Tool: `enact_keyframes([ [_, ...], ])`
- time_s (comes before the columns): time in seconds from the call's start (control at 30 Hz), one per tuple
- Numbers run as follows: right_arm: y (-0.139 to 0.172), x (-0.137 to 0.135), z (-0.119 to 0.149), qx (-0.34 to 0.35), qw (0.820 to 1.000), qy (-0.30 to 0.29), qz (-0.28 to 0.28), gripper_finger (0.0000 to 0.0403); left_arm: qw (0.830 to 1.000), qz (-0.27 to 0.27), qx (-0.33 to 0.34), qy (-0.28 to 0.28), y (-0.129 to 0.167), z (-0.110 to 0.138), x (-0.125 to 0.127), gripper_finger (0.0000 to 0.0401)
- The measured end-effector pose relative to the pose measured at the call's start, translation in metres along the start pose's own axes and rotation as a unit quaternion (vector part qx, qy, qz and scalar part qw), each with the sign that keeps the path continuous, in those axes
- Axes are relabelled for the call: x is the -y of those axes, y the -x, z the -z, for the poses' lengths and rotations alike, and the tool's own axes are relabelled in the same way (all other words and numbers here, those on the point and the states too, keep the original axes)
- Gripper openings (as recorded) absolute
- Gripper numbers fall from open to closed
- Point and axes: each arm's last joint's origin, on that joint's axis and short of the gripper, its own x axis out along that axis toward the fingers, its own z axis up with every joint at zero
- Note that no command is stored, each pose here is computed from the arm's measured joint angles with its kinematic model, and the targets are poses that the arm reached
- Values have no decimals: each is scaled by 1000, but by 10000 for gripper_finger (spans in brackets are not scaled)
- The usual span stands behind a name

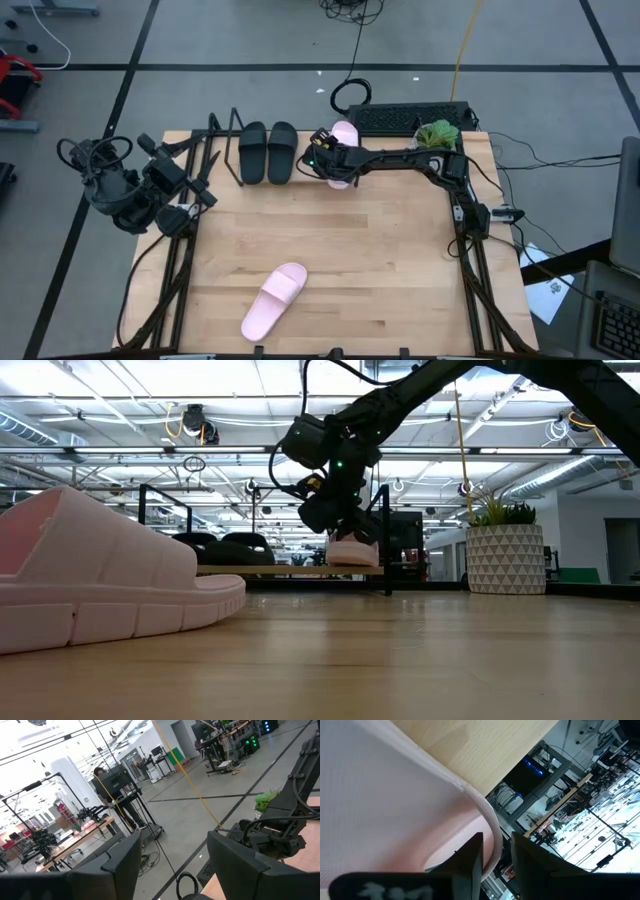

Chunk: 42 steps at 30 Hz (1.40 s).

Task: Pick and place slides into the shelf
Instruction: Adjust the pink slipper on the shelf

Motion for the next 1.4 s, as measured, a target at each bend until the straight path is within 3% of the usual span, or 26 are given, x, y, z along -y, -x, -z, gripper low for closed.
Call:
enact_keyframes([
  [1.4,11,-1,-8,-8,1000,20,13,91,1000,0,0,0,0,0,0,228],
])
